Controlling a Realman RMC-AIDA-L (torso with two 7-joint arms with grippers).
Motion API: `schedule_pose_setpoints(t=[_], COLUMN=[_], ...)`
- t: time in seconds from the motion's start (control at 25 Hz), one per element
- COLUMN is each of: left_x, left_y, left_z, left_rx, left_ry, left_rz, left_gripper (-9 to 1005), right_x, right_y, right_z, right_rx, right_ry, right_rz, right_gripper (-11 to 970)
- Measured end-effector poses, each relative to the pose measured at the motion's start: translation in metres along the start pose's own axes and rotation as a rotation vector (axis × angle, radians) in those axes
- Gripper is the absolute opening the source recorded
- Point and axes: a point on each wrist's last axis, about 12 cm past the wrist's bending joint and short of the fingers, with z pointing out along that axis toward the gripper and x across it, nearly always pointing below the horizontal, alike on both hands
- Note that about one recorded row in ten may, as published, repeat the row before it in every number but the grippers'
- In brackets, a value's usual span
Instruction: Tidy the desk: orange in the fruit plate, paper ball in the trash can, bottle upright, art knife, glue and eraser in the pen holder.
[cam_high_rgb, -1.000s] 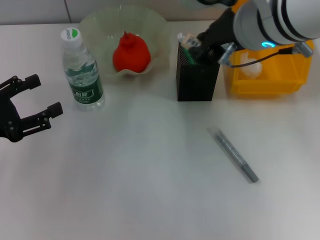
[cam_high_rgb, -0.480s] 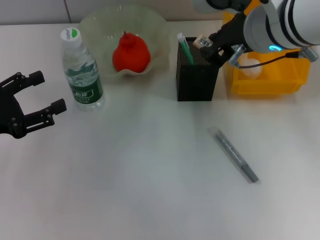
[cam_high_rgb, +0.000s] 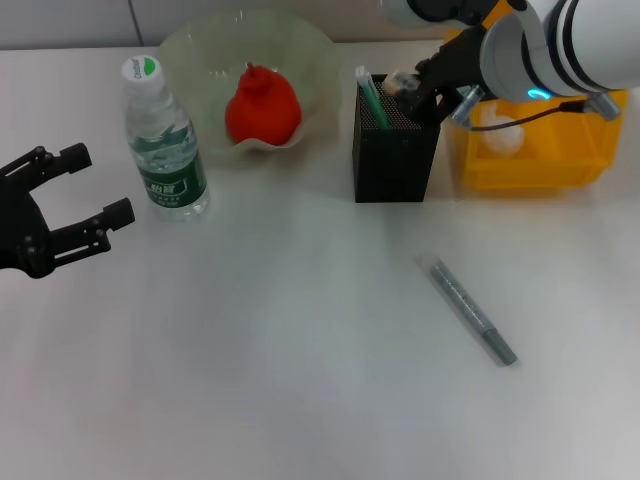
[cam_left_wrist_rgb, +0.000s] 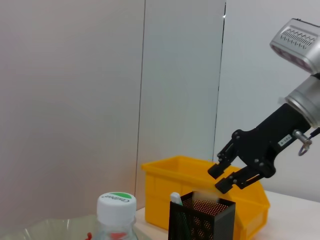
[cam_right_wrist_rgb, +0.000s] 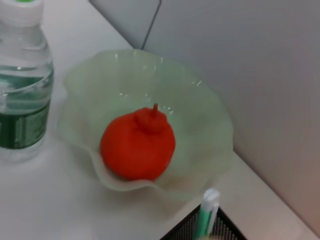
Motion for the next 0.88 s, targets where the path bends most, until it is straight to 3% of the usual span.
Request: schedule_pose_setpoints(t=[0.16,0.4,0.6,0.88], left_x=[0.000,0.001,0.000,-0.004], left_y=[-0.001,-0.003,-0.003,-0.002], left_z=[0.000,0.003,0.003,0.003], left_rx=[0.002,0.007,0.012,0.029], left_ry=[-0.002,-0.008,-0.010,-0.013], left_rz=[-0.007,-0.011,0.001,0.031], left_gripper=[861,860,860,860], right_x=[0.000,0.000,-0.004,-0.004], right_y=[-0.002,0.000,0.011,0.027], right_z=[0.004,0.000,-0.023,-0.055], right_rx=[0.009,0.002,-0.038,-0.129], right_ry=[-0.017,-0.010,0.034,0.190], right_rz=[0.008,0.001,-0.017,0.033], right_gripper=[276,511,703,699])
